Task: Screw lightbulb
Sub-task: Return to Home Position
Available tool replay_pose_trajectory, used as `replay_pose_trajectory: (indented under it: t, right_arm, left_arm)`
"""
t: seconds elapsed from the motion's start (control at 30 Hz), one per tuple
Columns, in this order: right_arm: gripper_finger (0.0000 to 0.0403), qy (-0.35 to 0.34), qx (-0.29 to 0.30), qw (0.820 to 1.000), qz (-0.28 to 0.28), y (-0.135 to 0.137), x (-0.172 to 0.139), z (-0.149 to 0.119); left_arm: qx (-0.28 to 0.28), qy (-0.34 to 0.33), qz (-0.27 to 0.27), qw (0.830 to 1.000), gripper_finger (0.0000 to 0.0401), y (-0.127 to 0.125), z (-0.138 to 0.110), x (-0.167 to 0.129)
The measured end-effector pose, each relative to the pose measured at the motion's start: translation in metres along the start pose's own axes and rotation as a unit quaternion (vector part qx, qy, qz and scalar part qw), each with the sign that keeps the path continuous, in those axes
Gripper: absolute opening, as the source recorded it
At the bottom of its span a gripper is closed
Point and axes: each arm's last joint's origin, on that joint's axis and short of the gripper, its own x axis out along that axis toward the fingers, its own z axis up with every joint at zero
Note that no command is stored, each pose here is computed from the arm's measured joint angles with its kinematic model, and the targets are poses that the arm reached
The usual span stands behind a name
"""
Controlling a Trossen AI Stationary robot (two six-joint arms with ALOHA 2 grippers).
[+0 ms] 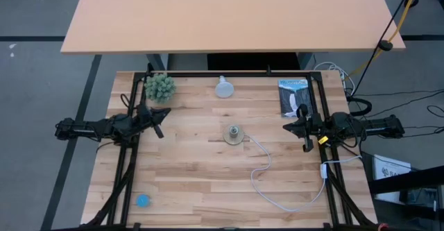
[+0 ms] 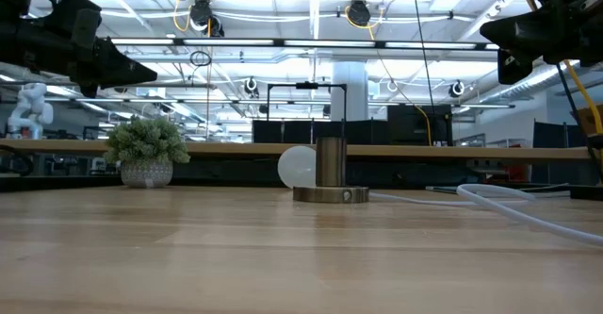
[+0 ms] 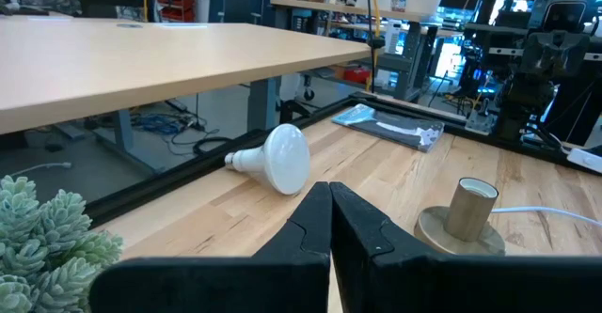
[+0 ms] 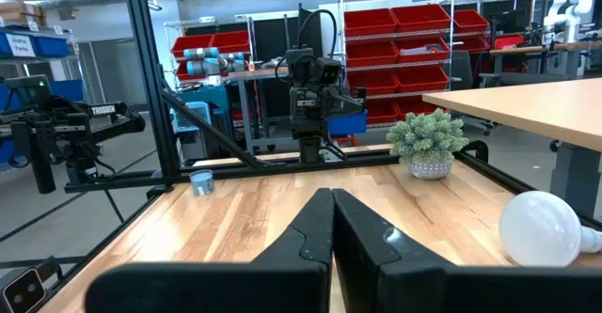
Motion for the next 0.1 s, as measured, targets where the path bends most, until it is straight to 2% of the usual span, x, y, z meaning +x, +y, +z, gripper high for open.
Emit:
replay_pose_trajectory:
  t: [0.1]
  right_arm:
    - [0.0,0.0,0.0,1.0,0.0,0.0,0.0,0.0]
  left_arm:
    - [0.0,0.0,0.0,1.0,0.0,0.0,0.0,0.0]
